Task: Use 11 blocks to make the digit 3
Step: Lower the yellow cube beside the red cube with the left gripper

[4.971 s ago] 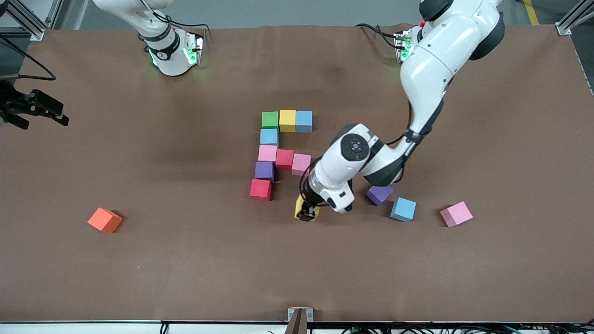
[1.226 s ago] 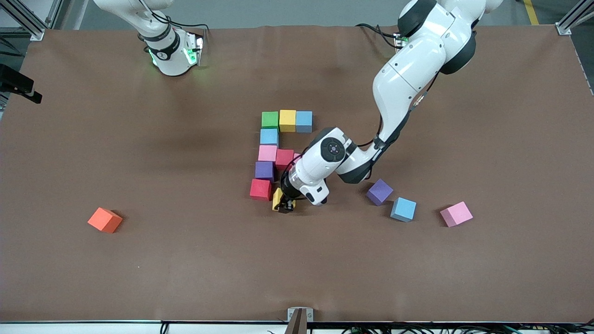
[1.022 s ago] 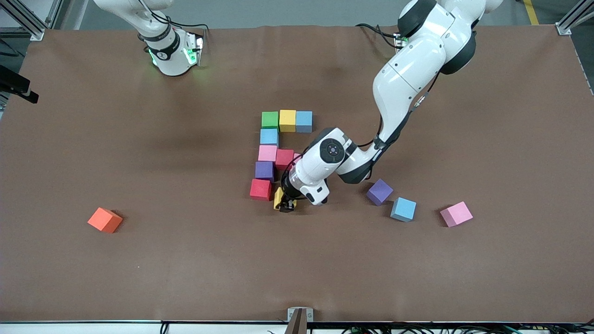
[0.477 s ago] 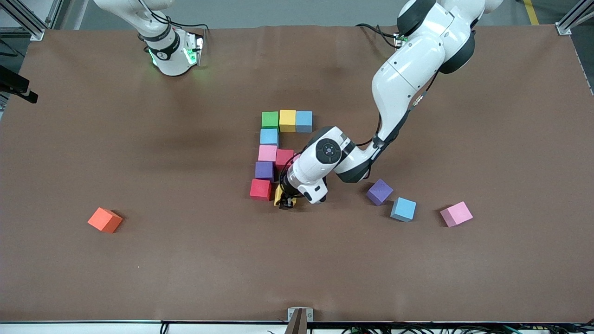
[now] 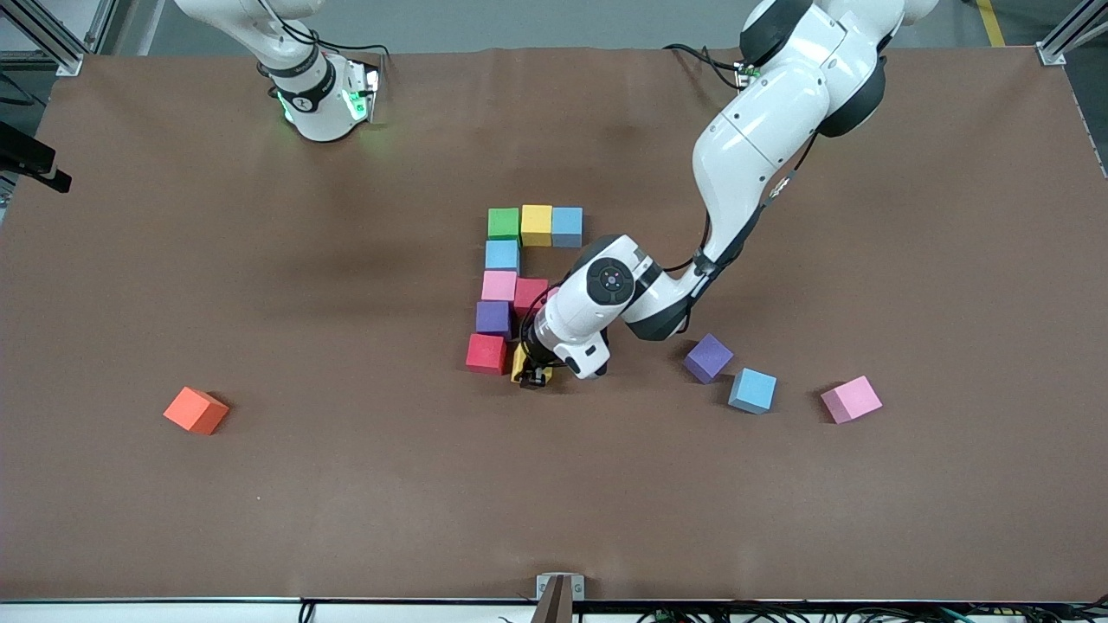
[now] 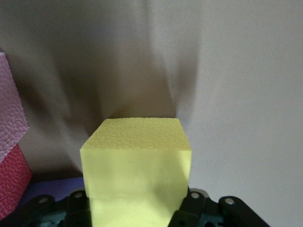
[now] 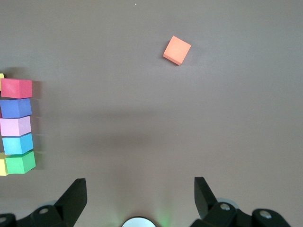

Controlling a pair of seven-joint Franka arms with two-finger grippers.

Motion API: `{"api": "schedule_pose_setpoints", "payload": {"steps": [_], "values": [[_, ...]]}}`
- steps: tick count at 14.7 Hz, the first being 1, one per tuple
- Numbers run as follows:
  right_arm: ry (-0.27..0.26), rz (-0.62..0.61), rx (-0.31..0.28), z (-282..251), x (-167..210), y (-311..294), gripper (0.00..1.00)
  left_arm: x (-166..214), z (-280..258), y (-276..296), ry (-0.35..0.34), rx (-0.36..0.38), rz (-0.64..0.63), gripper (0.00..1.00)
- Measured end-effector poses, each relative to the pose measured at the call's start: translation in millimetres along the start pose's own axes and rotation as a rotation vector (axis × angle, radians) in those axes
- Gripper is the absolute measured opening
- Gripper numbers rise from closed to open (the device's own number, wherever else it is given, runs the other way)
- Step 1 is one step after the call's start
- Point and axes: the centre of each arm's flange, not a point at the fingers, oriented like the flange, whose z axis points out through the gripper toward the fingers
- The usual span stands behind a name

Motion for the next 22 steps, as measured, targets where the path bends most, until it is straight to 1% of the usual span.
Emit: {"api": "schedule_pose_setpoints", "payload": {"steps": [7,11,22], "values": [[0.004,0.000,-0.001,-1.7,-0.1,-0.2,1.00,4.3,-1.4,4.8,0.005,-0.012,-0.003,0.59],[0.004,0.000,-0.001,-1.7,-0.1,-0.2,1.00,7.1,-3.2,9.1,-0.001,-0.034,-0.004,0.59],[0.004,0.000,-0.001,-1.8,-0.1,-0.1,1.00,3.8,-4.9,9.9,-0.016,-0.055,0.025,0.59]]}}
